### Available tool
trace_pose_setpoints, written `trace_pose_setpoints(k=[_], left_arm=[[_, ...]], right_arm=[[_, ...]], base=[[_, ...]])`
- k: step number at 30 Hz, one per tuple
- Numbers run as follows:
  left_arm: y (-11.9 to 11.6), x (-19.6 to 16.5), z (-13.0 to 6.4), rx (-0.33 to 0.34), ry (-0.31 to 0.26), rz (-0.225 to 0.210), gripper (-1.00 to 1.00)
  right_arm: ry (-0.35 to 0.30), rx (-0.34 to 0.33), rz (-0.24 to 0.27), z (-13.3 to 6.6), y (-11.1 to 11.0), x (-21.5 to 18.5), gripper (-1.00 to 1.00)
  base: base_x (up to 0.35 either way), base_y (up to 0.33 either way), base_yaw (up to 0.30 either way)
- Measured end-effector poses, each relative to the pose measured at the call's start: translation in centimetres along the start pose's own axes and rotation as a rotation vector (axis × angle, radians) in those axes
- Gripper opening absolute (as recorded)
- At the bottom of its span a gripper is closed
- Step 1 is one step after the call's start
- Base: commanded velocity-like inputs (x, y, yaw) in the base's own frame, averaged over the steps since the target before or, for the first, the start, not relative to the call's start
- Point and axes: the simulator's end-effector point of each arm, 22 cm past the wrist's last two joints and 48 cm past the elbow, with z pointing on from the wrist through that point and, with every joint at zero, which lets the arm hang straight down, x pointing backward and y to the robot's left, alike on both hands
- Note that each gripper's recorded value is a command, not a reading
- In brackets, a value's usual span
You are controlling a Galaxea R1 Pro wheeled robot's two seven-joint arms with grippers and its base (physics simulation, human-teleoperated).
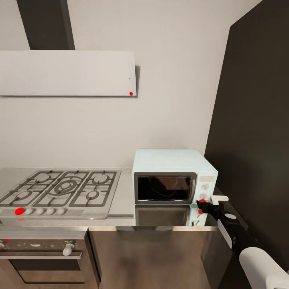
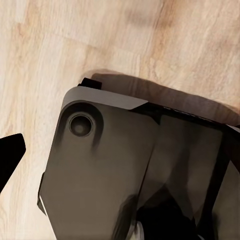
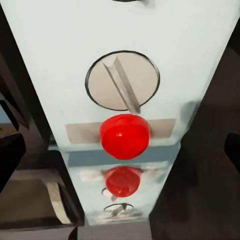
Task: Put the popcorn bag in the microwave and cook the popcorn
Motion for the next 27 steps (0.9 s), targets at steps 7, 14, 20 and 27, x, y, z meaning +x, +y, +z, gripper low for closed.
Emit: trace_pose_setpoints(k=[7, 14, 20, 27], left_arm=[[-0.03, 0.03, 0.00, 0.000, 0.000, 0.000, 1.00], [0.00, -0.01, 0.00, 0.000, 0.000, -0.001, 1.00], [0.00, -0.01, 0.00, 0.000, 0.000, -0.001, 1.00], [0.00, 0.01, 0.00, 0.000, 0.000, -0.001, 1.00]], right_arm=[[-0.001, 0.000, -0.005, 0.01, 0.00, 0.04, 1.00], [0.000, -0.001, -0.008, 0.01, 0.10, 0.03, -1.00], [0.000, -0.004, -0.010, 0.03, 0.40, 0.07, -1.00], [0.006, 0.003, -0.001, 0.06, 0.54, 0.28, -1.00]], base=[[-0.098, -0.073, 0.000], [-0.004, -0.003, 0.000], [0.000, 0.000, 0.000], [0.000, 0.000, 0.000]])
